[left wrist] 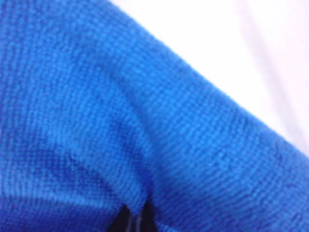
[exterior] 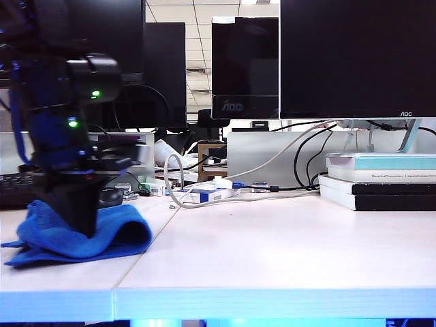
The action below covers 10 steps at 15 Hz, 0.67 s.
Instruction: Wipe the table from left to right using the rag.
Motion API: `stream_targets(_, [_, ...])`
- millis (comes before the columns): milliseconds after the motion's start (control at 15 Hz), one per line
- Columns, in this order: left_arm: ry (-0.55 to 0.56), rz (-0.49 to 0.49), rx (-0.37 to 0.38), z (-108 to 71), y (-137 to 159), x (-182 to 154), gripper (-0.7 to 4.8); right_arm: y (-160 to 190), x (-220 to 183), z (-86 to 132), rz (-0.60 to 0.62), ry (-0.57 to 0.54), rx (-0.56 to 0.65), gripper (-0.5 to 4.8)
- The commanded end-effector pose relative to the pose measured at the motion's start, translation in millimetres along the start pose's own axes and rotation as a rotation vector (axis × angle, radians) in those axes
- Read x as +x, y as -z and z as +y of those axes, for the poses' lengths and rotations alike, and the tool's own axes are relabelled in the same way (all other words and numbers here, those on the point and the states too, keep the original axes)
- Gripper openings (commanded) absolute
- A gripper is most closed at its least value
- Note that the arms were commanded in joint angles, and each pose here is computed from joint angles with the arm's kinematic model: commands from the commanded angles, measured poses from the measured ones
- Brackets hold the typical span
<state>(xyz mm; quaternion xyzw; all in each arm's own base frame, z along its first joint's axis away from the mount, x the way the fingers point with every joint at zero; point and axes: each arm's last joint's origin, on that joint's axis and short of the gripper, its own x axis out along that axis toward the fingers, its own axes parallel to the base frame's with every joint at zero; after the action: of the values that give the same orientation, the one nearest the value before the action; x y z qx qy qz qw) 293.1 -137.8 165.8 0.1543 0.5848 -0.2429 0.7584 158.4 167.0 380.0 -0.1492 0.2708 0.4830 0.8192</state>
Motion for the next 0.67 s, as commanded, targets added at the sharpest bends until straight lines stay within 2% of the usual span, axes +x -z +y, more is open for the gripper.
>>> stream_targets(67, [0.122, 0.151, -0.004, -27.0, 15.2, 20.9, -0.06, 3.0, -13.9, 1.3, 0.010, 0.058, -0.004, -0.04])
stream_targets(200, [0.128, 0.133, 0.004, -31.9, 13.0, 21.5, -0.06, 5.7, -21.6, 2.1, 0.020, 0.110, -0.003, -0.04])
stream_targets(467, [0.127, 0.128, 0.001, -32.2, 12.5, 21.7, -0.06, 8.9, -29.5, 4.3, 0.027, 0.116, -0.001, -0.04])
stream_targets(667, [0.128, 0.114, 0.022, -40.8, 7.9, 20.9, -0.06, 11.6, -30.5, 3.8, 0.058, 0.153, 0.002, -0.04])
